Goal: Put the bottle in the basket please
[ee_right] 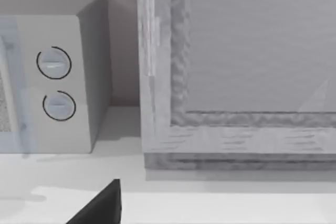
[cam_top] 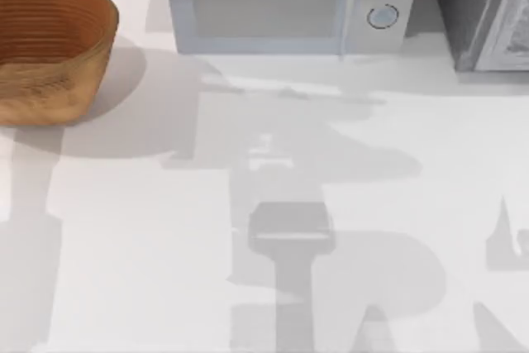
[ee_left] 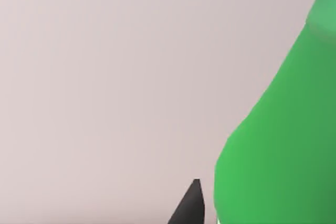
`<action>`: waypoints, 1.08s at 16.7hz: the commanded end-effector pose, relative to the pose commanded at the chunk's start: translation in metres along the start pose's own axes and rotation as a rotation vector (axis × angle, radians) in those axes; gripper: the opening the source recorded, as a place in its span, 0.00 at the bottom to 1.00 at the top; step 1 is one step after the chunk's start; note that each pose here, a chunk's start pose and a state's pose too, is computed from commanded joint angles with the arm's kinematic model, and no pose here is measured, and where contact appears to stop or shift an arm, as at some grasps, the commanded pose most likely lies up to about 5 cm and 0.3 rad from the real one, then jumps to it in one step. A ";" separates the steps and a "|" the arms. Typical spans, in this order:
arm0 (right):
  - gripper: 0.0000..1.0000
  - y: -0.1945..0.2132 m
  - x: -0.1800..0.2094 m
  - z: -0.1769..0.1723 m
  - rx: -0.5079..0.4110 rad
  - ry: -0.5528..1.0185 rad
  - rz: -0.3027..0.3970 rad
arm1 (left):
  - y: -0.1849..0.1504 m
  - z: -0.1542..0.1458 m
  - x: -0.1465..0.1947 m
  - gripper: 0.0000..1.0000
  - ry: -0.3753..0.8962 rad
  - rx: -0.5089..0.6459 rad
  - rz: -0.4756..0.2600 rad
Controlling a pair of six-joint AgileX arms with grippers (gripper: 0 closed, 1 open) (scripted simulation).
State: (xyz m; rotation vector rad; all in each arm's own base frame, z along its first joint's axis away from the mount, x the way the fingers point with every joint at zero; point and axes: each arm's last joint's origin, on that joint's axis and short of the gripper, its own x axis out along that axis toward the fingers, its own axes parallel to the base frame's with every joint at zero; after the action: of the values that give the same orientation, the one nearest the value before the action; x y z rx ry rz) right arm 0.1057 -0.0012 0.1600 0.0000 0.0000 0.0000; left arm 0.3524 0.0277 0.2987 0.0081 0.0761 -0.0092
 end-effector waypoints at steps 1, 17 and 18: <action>1.00 0.000 0.000 0.000 0.000 0.000 0.000 | 0.000 -0.010 0.009 0.00 0.020 -0.002 0.001; 1.00 0.000 0.000 0.000 0.000 0.000 0.000 | 0.001 -0.032 0.037 0.60 0.021 -0.004 0.003; 1.00 0.000 0.000 0.000 0.000 0.000 0.000 | 0.001 -0.032 0.037 0.68 0.021 -0.004 0.003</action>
State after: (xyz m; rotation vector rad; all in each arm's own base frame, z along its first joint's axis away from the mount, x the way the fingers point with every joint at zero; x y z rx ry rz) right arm 0.1057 -0.0012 0.1600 0.0000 0.0000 0.0000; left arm 0.3865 0.0285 0.2639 0.0048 0.0973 -0.0060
